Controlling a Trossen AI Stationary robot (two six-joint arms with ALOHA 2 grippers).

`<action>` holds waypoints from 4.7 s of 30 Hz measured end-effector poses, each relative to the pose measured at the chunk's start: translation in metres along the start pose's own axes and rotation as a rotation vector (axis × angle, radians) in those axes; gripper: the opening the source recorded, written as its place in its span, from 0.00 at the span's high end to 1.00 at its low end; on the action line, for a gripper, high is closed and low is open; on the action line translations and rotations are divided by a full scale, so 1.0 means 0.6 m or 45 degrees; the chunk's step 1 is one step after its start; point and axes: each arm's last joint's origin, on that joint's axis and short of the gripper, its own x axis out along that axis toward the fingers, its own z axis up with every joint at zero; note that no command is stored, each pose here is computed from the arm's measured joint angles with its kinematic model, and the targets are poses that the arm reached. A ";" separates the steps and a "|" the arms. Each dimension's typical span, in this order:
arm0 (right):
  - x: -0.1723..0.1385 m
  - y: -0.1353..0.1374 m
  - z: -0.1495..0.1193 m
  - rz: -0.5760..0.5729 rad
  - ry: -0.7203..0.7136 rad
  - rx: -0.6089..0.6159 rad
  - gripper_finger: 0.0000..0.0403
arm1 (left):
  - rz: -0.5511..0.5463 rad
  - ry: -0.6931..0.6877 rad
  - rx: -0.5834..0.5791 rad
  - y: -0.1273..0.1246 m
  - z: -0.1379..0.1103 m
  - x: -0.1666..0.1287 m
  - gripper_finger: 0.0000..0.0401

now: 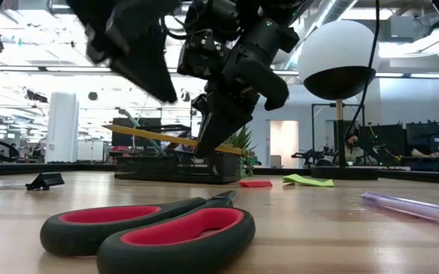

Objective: Pick and place office supplies into organizer
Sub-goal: Put the yellow pencil into the black desk organizer

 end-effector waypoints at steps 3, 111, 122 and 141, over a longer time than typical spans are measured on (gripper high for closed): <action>-0.001 -0.009 -0.003 -0.019 0.008 0.040 0.97 | 0.141 0.081 0.121 0.023 0.033 -0.028 0.76; -0.311 -0.231 0.037 0.295 -1.614 0.264 0.65 | 0.433 -0.694 -0.384 0.293 0.299 -0.240 0.98; -0.366 -0.203 -0.004 0.936 -1.263 0.218 0.61 | 0.502 -0.549 -0.511 0.322 0.267 -0.212 0.98; -0.517 -0.052 0.013 0.986 -1.380 -0.116 0.73 | 0.267 -0.496 -0.690 0.276 0.184 0.036 0.98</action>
